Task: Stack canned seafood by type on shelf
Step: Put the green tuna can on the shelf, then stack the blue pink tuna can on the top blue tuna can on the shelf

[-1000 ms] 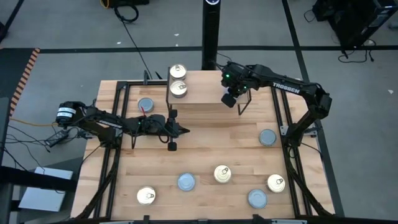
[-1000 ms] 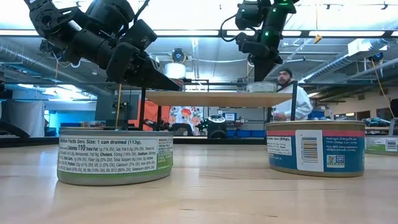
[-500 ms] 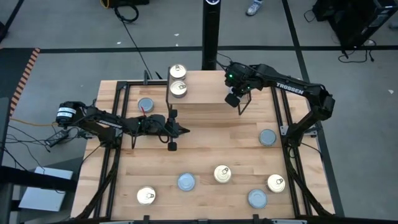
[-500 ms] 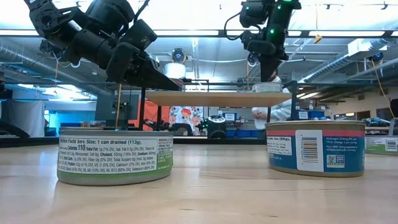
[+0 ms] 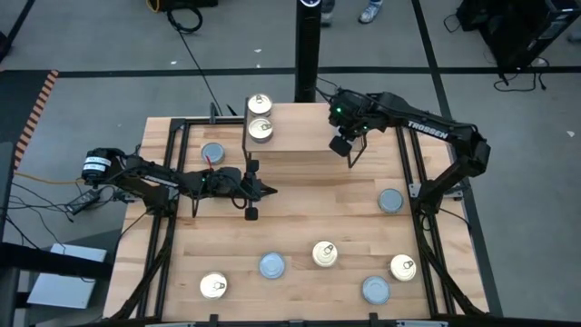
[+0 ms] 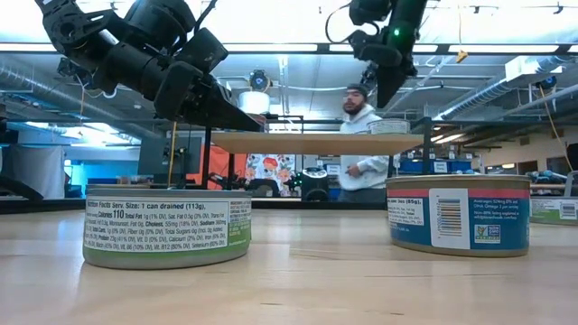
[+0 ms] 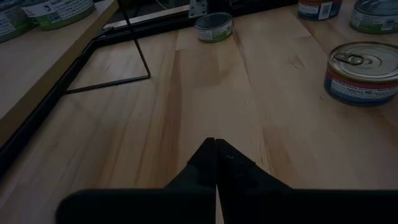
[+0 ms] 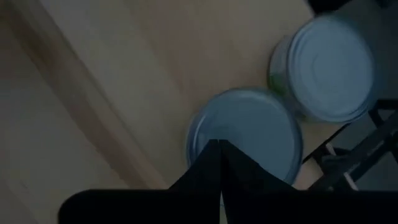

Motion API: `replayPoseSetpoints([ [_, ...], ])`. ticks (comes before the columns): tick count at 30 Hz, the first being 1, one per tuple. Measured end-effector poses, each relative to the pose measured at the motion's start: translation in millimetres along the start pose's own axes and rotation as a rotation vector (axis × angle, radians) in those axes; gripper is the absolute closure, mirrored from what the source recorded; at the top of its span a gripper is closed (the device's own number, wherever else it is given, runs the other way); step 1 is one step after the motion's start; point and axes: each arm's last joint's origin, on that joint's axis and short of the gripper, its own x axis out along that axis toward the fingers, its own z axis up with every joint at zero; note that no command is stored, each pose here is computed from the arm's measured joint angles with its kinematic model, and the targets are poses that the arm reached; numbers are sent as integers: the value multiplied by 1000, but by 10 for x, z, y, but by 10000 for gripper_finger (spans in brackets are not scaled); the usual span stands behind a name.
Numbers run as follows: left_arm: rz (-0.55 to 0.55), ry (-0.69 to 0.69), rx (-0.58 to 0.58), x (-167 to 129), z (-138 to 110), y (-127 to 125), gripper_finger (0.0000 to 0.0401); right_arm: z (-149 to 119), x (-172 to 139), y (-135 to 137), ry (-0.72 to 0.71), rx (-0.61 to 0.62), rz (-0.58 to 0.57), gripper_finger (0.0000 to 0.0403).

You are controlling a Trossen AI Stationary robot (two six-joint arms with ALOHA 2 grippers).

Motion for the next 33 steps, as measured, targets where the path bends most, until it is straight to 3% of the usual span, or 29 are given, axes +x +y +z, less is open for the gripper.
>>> replayPoseSetpoints([
  [5,1,0,3,0,0,0,399,43,-129,21,-64,-28,10,396],
  [18,49,11,25,0,-3,13,399,-98,7,254,-9,-119,-63,398],
  [33,43,-48,21,-90,102,31,399,-179,-277,774,-191,-194,16,398],
])
